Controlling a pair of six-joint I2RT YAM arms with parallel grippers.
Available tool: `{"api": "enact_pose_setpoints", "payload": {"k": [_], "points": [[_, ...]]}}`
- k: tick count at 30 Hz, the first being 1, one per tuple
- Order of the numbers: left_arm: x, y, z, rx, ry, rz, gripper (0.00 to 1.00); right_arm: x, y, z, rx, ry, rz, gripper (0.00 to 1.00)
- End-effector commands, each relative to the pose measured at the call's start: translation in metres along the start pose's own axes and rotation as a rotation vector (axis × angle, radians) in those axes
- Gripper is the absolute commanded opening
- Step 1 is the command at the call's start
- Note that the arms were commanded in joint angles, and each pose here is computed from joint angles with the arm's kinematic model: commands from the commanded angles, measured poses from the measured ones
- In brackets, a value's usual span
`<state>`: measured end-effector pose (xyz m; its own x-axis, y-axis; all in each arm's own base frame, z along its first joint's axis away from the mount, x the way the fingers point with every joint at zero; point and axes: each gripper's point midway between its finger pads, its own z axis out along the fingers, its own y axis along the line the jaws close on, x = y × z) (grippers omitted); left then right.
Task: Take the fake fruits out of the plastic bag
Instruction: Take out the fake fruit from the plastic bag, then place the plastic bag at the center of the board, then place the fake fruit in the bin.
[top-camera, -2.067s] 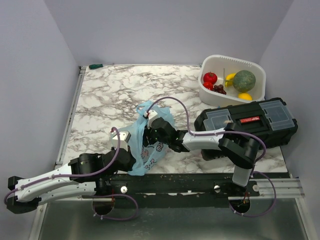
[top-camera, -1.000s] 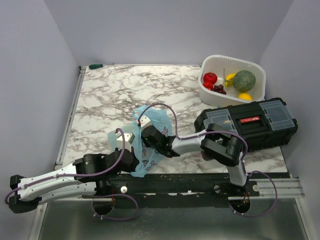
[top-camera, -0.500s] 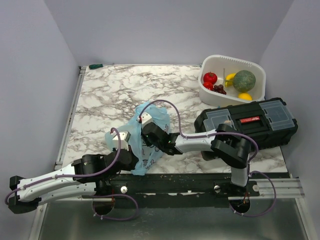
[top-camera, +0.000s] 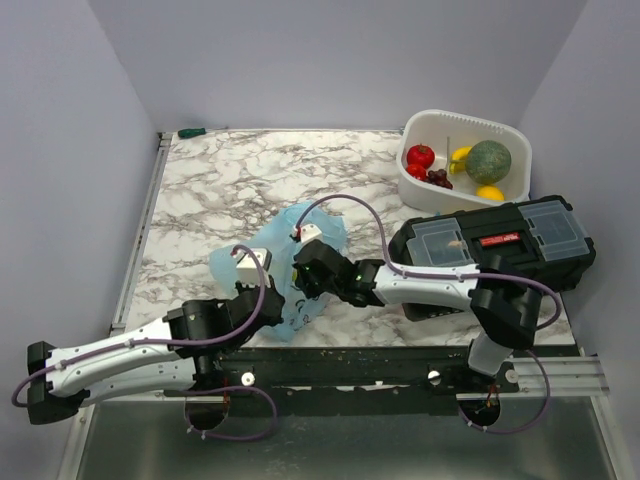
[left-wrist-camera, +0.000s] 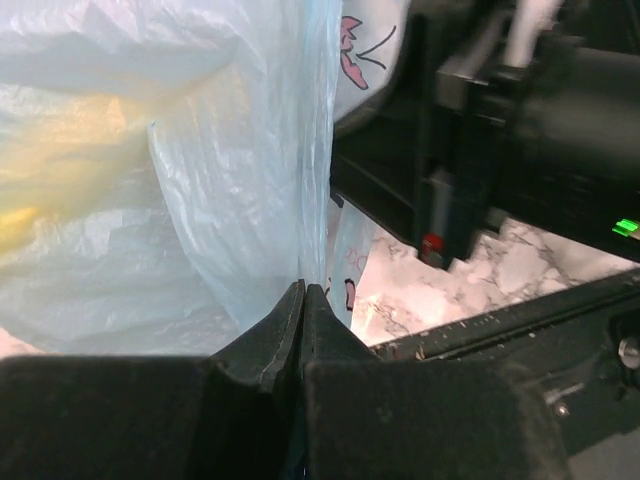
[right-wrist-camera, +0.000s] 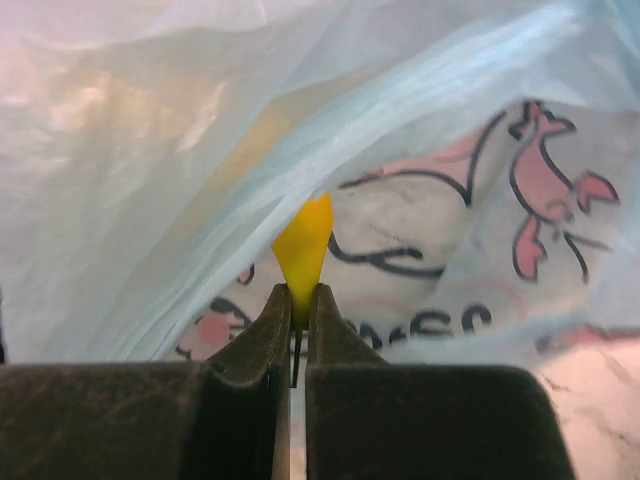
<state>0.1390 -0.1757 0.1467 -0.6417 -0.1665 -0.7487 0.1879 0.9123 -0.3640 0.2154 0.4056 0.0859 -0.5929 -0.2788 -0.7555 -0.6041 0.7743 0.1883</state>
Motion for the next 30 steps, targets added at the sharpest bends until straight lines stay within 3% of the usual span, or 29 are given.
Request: {"api": "enact_pose_setpoints", "payload": {"k": [1,7,11,15,24,30], "points": [[-0.02,-0.006,0.009,-0.038,-0.036,0.034,0.0,0.007,-0.003,-0.027,0.009,0.053,0.047,0.01],[-0.042,0.005,0.019,-0.065,-0.06,0.037,0.0,0.021,-0.032,-0.053,0.104,0.074,0.033,0.01],[-0.065,0.023,0.018,-0.124,-0.104,0.074,0.0,0.014,-0.068,-0.072,0.276,0.037,-0.005,0.01],[-0.077,0.035,0.019,-0.163,-0.119,0.126,0.0,-0.006,-0.093,-0.091,0.426,-0.007,-0.059,0.01],[-0.101,0.057,0.036,-0.237,-0.114,0.16,0.0,-0.072,-0.113,-0.134,0.586,-0.153,-0.135,0.01],[-0.133,0.077,0.047,-0.348,-0.123,0.147,0.0,-0.113,-0.161,-0.152,0.655,-0.217,-0.034,0.01]]}}
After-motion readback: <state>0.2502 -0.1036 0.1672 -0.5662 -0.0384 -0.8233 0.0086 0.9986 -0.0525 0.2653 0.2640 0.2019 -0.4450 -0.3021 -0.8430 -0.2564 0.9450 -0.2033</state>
